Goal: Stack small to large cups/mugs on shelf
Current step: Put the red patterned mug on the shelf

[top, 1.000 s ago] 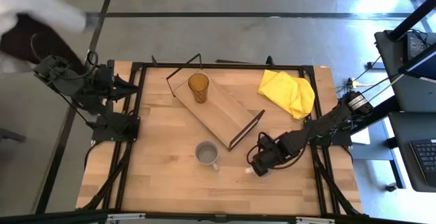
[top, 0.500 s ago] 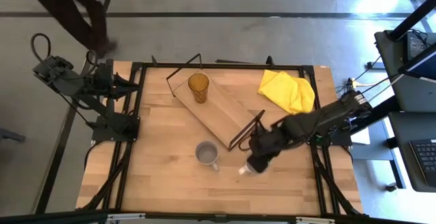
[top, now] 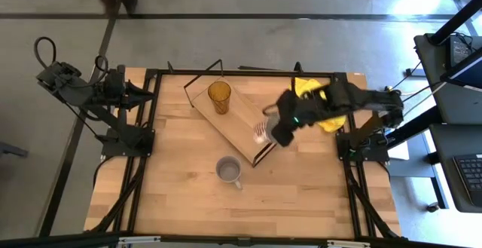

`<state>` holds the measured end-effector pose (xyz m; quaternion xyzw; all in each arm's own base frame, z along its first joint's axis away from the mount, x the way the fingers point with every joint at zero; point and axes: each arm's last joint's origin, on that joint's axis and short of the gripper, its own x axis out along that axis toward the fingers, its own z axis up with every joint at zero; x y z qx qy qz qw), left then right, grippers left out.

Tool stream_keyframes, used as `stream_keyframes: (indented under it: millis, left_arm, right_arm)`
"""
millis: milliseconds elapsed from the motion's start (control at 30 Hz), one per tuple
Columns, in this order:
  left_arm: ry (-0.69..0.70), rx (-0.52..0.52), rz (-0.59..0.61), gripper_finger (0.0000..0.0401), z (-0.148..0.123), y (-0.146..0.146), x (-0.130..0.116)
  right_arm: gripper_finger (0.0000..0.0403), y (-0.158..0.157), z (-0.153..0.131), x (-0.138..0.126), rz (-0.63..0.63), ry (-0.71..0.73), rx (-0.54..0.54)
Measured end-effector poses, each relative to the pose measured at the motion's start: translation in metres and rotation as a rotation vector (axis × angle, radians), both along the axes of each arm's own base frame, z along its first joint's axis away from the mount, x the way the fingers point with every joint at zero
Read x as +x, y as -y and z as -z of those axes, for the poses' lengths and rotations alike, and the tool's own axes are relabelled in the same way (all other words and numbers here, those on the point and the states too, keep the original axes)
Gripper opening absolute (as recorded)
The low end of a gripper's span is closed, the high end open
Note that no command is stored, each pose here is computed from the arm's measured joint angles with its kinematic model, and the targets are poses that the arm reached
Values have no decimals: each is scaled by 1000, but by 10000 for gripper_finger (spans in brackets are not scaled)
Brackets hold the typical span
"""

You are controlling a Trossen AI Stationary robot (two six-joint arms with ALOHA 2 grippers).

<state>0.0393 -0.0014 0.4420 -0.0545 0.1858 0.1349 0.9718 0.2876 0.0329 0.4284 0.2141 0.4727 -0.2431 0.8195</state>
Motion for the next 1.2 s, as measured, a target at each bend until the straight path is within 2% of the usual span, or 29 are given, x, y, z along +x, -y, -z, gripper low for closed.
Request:
stream_keyframes:
  millis: [133, 333, 467, 567, 667, 833, 1033, 1200]
  left_arm:
    - [3, 7, -11, 31, 0, 0, 0]
    - [12, 15, -37, 31, 0, -1, 0]
    - [18, -3, -59, 31, 0, -2, 0]
    - [13, -21, -73, 31, 1, -2, -1]
    - [4, -21, -83, 31, 5, -1, 1]
    - [-15, -27, -119, 31, 15, 3, 7]
    - [-21, -52, -137, 31, 27, 9, 17]
    - [-5, -57, -144, 31, 32, 13, 24]
  right_arm:
    - [23, 45, 17, 25, -13, -72, 2]
    - [23, 94, 54, 70, -151, -73, 93]
    - [23, 105, 81, 88, -264, -130, 145]
    - [23, 107, 97, 100, -340, -166, 125]
    - [23, 109, 104, 112, -391, -129, 89]
    - [23, 119, 110, 126, -394, -38, 43]
    - [23, 140, 130, 125, -339, -152, 50]
    - [23, 147, 137, 128, -349, -150, 46]
